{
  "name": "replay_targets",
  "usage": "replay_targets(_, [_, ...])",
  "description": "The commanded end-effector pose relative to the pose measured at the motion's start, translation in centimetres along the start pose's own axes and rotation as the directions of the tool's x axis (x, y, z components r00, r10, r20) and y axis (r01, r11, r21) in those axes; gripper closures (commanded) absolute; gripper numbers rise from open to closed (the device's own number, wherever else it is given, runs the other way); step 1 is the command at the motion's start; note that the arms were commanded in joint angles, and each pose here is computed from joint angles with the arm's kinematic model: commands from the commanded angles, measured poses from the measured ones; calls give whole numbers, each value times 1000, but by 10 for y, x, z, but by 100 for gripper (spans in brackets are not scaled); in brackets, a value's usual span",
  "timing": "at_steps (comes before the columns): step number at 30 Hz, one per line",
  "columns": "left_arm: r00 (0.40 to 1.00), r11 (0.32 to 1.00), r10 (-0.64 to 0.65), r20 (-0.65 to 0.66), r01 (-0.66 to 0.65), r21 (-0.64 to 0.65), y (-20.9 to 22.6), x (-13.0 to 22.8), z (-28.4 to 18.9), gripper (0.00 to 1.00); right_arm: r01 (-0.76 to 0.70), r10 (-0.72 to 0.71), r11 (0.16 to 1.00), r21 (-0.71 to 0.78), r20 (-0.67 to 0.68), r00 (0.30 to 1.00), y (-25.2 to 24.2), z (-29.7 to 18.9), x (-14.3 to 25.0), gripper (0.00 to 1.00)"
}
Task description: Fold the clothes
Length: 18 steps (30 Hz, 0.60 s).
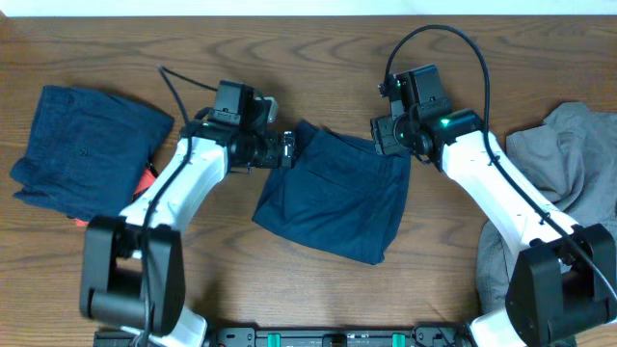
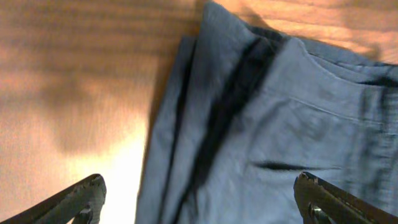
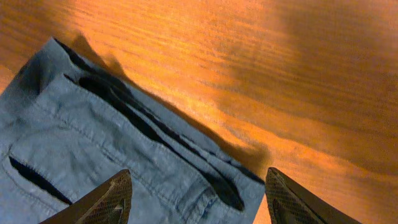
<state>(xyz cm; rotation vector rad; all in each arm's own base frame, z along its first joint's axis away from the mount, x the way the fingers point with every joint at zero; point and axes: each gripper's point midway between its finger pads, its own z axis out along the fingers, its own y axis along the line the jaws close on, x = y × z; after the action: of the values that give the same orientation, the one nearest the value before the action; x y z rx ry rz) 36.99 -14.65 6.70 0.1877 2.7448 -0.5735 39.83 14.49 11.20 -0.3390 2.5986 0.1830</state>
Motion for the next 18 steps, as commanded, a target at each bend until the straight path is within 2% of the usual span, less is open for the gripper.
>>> replay_targets(1, [993,994,112,-49,-113,-9,13,7,27,2,-10,10,1000,10,7,1000,-2,-7,-4,32])
replay_targets(3, [992,993,110,-67,-107,51,8,12,41,2,-12,12,1000,11,-4,1000,-2,-7,-1,32])
replay_targets(7, [988,964,103,-114,-71,256,-21,26,56,2,-12,12,1000,12,-7,1000,-2,-7,0,32])
replay_targets(11, [977,930,109,-184,-35,366,-45,45,61,0,-13,13,1000,16,-6,1000,-3,-7,-1,32])
replay_targets(12, [973,927,114,-201,-31,374,-48,50,62,5,-13,13,1000,20,-6,1000,-4,-7,-1,32])
replay_targets(14, [969,926,126,-211,-39,375,-53,54,64,18,-13,13,1000,24,-5,1000,-4,-7,-1,32])
replay_targets(16, [968,923,141,-207,-53,381,-57,55,65,49,-12,13,1000,27,-5,1000,-5,-7,-1,32])
replay_targets(17, [968,922,147,-203,-60,383,-59,55,66,75,-13,13,1000,27,-5,1000,-5,-7,-1,32])
replay_targets(18, [969,920,153,-196,-67,386,-61,54,67,89,-13,13,1000,27,-5,1000,-5,-7,-1,32])
